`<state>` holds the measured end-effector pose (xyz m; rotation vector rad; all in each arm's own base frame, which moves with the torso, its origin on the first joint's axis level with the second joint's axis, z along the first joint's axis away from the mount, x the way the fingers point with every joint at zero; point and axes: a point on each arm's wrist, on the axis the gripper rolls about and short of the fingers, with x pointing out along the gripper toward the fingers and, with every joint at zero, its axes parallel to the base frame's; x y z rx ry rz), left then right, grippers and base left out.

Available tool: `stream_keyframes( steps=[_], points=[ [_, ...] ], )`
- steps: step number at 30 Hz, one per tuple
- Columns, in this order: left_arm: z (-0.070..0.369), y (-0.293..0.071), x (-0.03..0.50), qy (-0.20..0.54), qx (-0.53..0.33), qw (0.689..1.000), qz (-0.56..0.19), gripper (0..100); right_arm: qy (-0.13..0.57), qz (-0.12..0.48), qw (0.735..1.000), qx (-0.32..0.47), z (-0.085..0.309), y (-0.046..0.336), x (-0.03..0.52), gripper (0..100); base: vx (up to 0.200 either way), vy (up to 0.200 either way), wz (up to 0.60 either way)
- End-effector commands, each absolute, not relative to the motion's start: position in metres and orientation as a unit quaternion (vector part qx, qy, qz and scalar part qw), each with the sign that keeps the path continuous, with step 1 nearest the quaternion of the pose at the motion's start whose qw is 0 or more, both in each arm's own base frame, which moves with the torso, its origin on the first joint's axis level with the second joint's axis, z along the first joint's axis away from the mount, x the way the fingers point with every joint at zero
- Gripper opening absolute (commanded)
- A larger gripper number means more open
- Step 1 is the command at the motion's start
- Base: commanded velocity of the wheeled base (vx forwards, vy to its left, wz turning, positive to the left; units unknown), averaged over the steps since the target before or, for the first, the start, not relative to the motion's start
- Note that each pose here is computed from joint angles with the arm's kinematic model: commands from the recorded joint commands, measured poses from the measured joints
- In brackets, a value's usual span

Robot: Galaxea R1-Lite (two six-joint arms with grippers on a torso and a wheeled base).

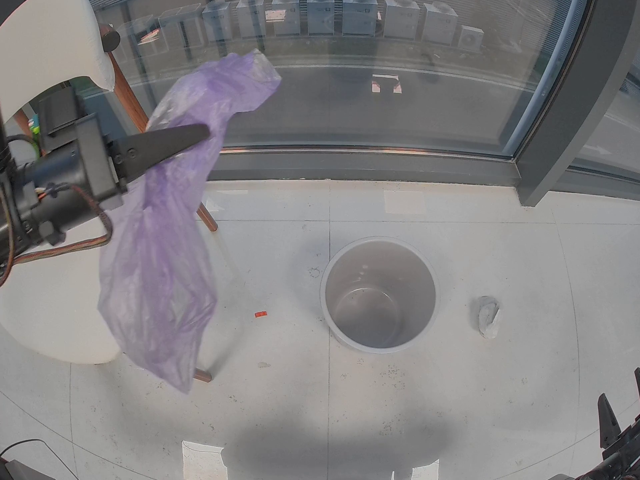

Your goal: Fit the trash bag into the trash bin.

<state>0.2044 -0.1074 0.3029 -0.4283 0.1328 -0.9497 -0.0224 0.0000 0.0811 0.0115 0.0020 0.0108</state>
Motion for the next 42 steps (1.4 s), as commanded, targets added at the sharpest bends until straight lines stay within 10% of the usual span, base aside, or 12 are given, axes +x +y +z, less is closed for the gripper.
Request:
stream_keyframes(
  steps=[1, 24, 42],
  points=[
    [0.289, -0.162, 0.245, 0.083, -0.192, 0.842, -0.497, 0, 0.011, 0.006, 1.000, 0.006, 0.076, 0.000, -0.021, 100, 0.000, 0.000, 0.00],
    [0.250, -0.219, 0.270, 0.183, -0.237, 0.802, -0.518, 0, 0.011, 0.006, 1.000, 0.006, 0.076, 0.000, -0.021, 100, 0.000, 0.000, 0.00],
    [0.181, -0.248, 0.328, 0.156, -0.162, 0.851, -0.475, 0, 0.008, 0.004, 1.000, 0.006, 0.076, 0.000, -0.022, 100, 0.000, 0.000, 0.00]
  ],
)
